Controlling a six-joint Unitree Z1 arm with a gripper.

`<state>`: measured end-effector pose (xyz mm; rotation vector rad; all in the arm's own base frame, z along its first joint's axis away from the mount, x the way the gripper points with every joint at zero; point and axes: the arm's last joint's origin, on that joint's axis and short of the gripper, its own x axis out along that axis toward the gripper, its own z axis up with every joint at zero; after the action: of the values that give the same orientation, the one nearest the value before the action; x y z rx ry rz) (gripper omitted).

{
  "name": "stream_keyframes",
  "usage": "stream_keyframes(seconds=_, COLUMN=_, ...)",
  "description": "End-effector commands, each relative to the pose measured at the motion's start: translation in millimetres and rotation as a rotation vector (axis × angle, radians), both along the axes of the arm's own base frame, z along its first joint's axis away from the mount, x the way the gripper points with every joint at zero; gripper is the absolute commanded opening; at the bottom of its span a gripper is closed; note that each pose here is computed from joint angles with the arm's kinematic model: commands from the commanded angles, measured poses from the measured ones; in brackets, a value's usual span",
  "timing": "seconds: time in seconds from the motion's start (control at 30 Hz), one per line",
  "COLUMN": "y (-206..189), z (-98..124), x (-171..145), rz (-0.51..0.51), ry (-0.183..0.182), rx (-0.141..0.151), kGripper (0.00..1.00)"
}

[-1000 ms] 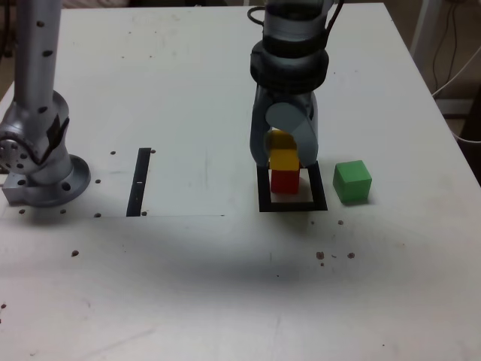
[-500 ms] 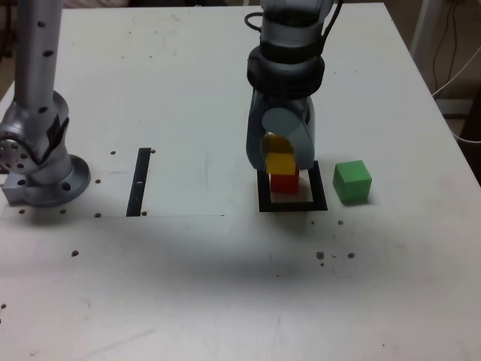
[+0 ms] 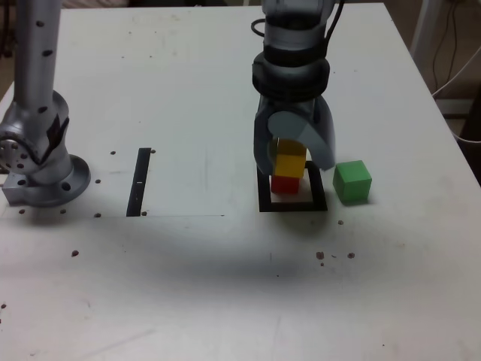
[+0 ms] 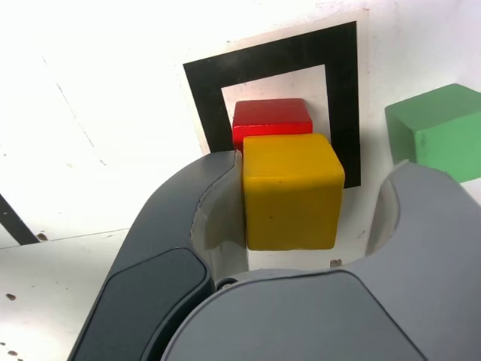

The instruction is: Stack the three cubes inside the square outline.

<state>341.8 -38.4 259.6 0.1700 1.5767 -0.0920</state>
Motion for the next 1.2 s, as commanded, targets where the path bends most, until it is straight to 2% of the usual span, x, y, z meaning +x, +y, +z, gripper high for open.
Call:
stream_keyframes(seconds=0.0, y=1.0, z=3.7, x=-3.4, rz=0.007, ry=-0.015, rx=0.006, kGripper=1.00)
stream_keyframes(seconds=0.27, y=4.1, z=15.3, x=-15.8, rz=0.028, ry=-0.024, rx=0.044, kGripper=1.00)
stream_keyframes(seconds=0.67, y=5.4, z=63.6, x=-37.5, rz=-0.012, ry=-0.015, rx=0.084, kGripper=0.99)
stream_keyframes(seconds=0.73, y=1.6, z=71.9, x=-36.8, rz=-0.008, ry=-0.029, rx=0.082, kGripper=0.99)
stream_keyframes(seconds=0.97, y=-33.8, z=95.2, x=-22.7, rz=0.053, ry=-0.131, rx=0.046, kGripper=0.99)
stream_keyframes(seconds=1.07, y=-49.5, z=94.4, x=-13.5, rz=0.090, ry=-0.141, rx=0.026, kGripper=0.99)
stream_keyframes(seconds=1.17, y=-62.3, z=86.4, x=-2.5, rz=0.130, ry=-0.128, rx=0.010, kGripper=0.99)
